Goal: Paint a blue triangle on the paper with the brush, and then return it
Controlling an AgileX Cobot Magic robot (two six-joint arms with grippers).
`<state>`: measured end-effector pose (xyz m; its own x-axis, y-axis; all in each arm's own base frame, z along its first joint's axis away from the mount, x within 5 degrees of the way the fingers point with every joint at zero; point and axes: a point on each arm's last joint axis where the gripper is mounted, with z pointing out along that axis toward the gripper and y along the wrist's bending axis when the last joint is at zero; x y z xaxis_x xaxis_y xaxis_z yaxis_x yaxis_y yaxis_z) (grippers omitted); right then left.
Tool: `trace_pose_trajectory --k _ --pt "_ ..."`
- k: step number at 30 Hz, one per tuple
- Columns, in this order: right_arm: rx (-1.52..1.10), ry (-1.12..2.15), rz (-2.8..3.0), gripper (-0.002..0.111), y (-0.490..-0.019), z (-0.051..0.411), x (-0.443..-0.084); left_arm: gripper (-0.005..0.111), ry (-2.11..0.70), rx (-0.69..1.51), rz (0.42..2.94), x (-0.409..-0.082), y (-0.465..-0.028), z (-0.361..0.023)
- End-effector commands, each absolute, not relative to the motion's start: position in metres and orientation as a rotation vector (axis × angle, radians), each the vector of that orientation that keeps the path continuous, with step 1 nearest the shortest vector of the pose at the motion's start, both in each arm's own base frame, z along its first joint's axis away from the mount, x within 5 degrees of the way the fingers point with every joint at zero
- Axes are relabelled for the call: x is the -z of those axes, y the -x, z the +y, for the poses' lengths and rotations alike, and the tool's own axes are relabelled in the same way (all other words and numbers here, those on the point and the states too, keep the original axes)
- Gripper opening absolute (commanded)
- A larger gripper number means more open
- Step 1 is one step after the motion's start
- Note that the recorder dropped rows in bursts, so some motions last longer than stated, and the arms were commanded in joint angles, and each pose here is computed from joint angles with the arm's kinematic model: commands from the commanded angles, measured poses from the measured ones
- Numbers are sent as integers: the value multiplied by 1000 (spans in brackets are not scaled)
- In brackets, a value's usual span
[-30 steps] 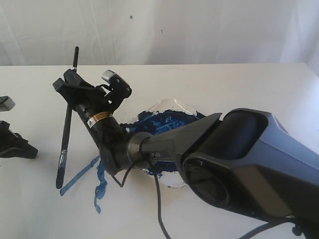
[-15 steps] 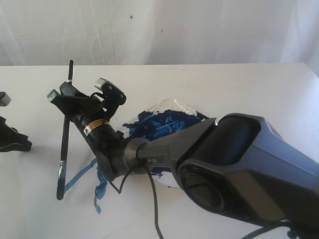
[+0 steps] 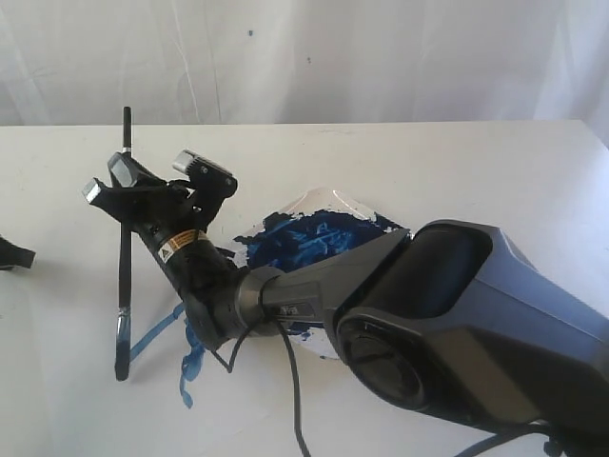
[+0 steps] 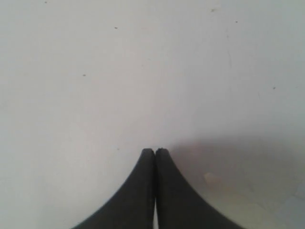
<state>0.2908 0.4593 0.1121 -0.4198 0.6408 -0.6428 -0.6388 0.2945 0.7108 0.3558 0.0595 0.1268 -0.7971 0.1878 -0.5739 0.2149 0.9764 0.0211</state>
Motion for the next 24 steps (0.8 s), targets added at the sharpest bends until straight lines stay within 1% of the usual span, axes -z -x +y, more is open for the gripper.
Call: trace_pose_trajectory --k 1,2,3,6,10,15,17,24 --pt "-1416 12 1369 0 -292 458 -119 0 -283 34 2530 -121 -354 62" --pt "-1416 12 1369 0 -292 458 -119 0 -291 8 2522 -122 -356 64" --pt "-1417 11 1364 0 -292 458 -120 0 -279 27 2524 -123 -355 64" --pt "-1419 13 1359 0 -292 458 -120 0 -329 145 2530 -132 -348 64" --pt "-1419 21 1388 0 -294 464 -125 0 -538 269 2504 -149 -335 64" --pt "-1394 51 1365 0 -296 468 -133 0 -843 596 2384 -162 -314 56" --pt "-1391 57 1373 0 -296 469 -133 0 -901 664 2338 -164 -311 53" --pt "-1365 92 1468 0 -296 472 -125 0 -963 666 2335 -157 -309 55"
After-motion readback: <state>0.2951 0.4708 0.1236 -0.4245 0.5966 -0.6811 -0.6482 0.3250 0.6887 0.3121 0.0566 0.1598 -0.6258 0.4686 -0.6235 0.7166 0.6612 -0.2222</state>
